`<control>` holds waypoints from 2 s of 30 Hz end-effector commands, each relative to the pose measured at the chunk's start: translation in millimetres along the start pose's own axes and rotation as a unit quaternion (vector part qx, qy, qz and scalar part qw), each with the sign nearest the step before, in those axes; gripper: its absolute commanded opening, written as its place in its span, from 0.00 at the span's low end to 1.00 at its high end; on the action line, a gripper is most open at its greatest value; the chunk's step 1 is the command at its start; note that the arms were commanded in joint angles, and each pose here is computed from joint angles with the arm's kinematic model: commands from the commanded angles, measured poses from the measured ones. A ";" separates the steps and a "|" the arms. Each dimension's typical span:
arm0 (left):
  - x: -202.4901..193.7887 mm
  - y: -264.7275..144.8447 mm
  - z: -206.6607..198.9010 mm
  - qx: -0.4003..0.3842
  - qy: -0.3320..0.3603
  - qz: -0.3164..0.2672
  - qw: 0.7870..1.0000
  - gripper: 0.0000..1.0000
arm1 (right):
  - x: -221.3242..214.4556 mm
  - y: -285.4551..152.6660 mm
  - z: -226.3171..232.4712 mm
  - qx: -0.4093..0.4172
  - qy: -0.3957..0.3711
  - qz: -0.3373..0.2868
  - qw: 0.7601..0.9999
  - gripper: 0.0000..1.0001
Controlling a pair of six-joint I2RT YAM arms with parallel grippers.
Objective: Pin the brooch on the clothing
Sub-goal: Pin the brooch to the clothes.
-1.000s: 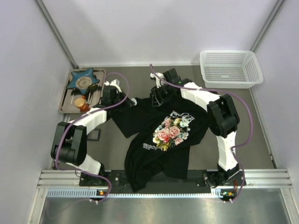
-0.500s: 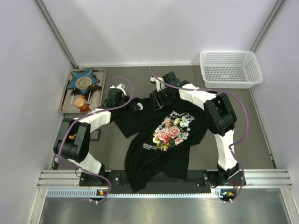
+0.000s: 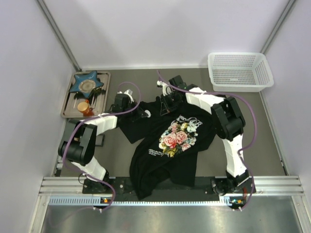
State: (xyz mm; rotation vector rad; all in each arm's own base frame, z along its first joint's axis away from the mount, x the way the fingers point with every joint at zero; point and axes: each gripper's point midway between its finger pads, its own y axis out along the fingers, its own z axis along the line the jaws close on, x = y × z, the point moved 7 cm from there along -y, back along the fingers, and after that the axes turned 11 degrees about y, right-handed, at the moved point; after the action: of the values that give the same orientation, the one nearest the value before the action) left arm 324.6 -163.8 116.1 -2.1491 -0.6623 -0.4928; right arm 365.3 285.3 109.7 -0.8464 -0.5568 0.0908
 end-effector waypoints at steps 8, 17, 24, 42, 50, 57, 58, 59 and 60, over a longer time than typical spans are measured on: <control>8.5 0.0 -28.9 -0.114 0.016 -0.010 0.993 0.00 | 27.2 -29.2 21.3 0.064 0.058 -0.041 0.995 0.00; 7.8 6.0 -33.5 -0.112 0.023 -0.001 0.993 0.00 | 34.6 -35.3 21.1 0.099 0.115 -0.048 0.987 0.00; 6.6 7.6 -37.6 -0.114 0.030 0.004 0.993 0.00 | 34.4 -37.1 23.2 0.114 0.128 -0.048 0.984 0.00; 4.1 12.5 -42.2 -0.119 0.045 0.011 0.992 0.00 | 28.7 -36.4 28.5 0.127 0.130 -0.044 0.982 0.00; 1.7 8.4 -54.4 -0.185 0.071 0.020 0.980 0.00 | 29.5 -34.2 26.1 0.122 0.125 -0.046 0.984 0.00; -0.8 10.6 -55.2 -0.197 0.071 0.029 0.977 0.00 | 31.4 -32.1 26.5 0.125 0.126 -0.049 0.983 0.00; -1.0 11.1 -55.1 -0.197 0.071 0.031 0.977 0.00 | 31.8 -32.1 26.7 0.126 0.127 -0.050 0.983 0.00; -2.1 12.2 -54.8 -0.197 0.070 0.033 0.977 0.00 | 32.1 -31.4 27.1 0.126 0.127 -0.050 0.983 0.00; -2.3 12.6 -55.3 -0.198 0.069 0.033 0.977 0.00 | 32.3 -31.2 27.3 0.126 0.129 -0.049 0.982 0.00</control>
State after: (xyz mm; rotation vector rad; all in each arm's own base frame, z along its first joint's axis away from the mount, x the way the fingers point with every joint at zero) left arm 316.5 -203.9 122.6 -2.4107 -0.4529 -0.6392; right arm 371.4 286.8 132.1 -0.6335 -0.2584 -0.0121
